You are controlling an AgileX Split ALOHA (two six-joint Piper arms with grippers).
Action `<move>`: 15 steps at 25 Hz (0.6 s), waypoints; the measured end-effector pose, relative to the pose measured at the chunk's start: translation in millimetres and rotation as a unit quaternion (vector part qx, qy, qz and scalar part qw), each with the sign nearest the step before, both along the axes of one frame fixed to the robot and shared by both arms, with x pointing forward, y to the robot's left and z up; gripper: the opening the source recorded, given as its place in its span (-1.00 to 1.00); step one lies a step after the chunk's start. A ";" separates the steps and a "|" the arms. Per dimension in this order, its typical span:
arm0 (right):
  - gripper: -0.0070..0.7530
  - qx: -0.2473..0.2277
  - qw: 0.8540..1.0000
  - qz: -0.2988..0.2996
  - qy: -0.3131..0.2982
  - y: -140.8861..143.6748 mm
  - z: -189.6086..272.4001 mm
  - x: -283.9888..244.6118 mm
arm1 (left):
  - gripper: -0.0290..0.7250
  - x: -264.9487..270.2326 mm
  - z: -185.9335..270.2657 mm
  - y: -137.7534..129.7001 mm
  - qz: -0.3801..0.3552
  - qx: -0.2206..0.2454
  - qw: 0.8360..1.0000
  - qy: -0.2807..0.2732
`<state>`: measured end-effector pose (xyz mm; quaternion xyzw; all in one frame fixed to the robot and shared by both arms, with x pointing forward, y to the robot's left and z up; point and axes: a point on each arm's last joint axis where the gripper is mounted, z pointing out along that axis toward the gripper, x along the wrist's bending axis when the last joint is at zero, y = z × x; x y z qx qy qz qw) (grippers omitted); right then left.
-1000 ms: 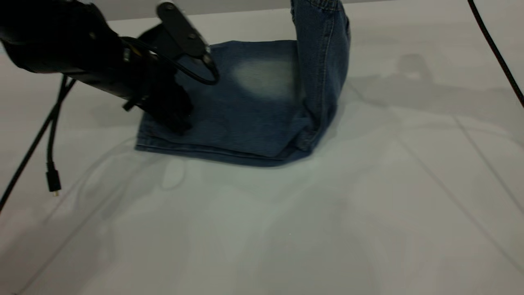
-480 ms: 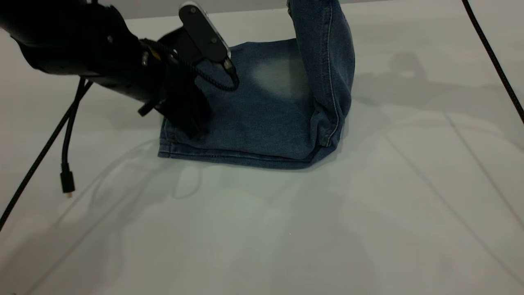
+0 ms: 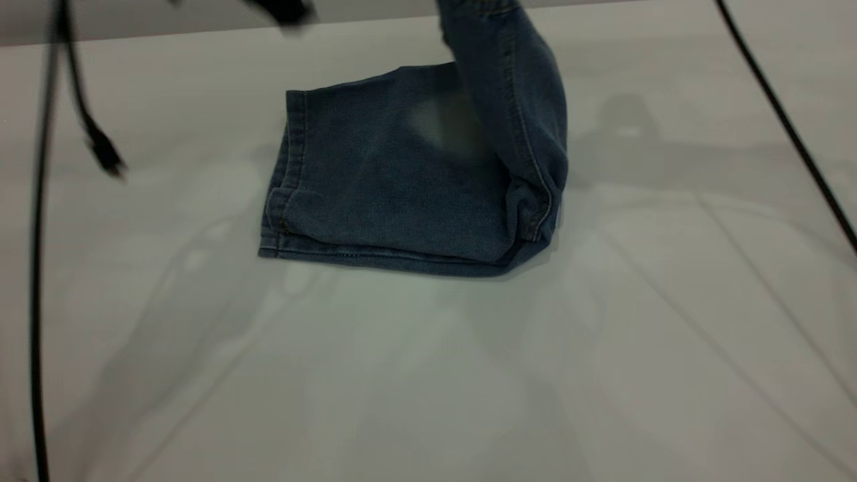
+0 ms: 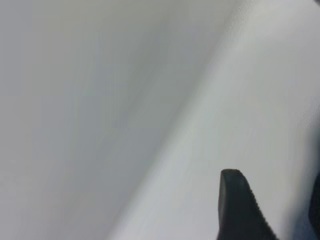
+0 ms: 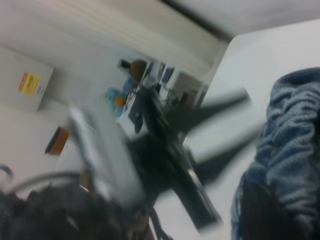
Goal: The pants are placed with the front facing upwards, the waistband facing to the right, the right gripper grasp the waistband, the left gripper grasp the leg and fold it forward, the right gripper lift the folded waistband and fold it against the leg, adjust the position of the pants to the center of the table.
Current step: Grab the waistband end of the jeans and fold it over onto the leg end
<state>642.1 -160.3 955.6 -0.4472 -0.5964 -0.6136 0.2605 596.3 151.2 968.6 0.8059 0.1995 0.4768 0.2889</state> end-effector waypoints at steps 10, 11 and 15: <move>-0.85 -0.084 0.996 0.016 -0.010 71.5 -18.6 -18.4 | -0.07 -44.8 141.7 39.5 0.053 -0.075 0.979 -0.184; -0.85 -0.096 0.995 0.020 -0.017 79.9 -20.4 -22.0 | -0.07 -51.2 152.2 42.0 0.052 -0.080 0.975 -0.199; -0.85 -0.139 0.989 0.025 -0.051 108.4 -24.8 -32.9 | -0.07 -72.2 184.3 51.7 0.057 -0.103 0.960 -0.252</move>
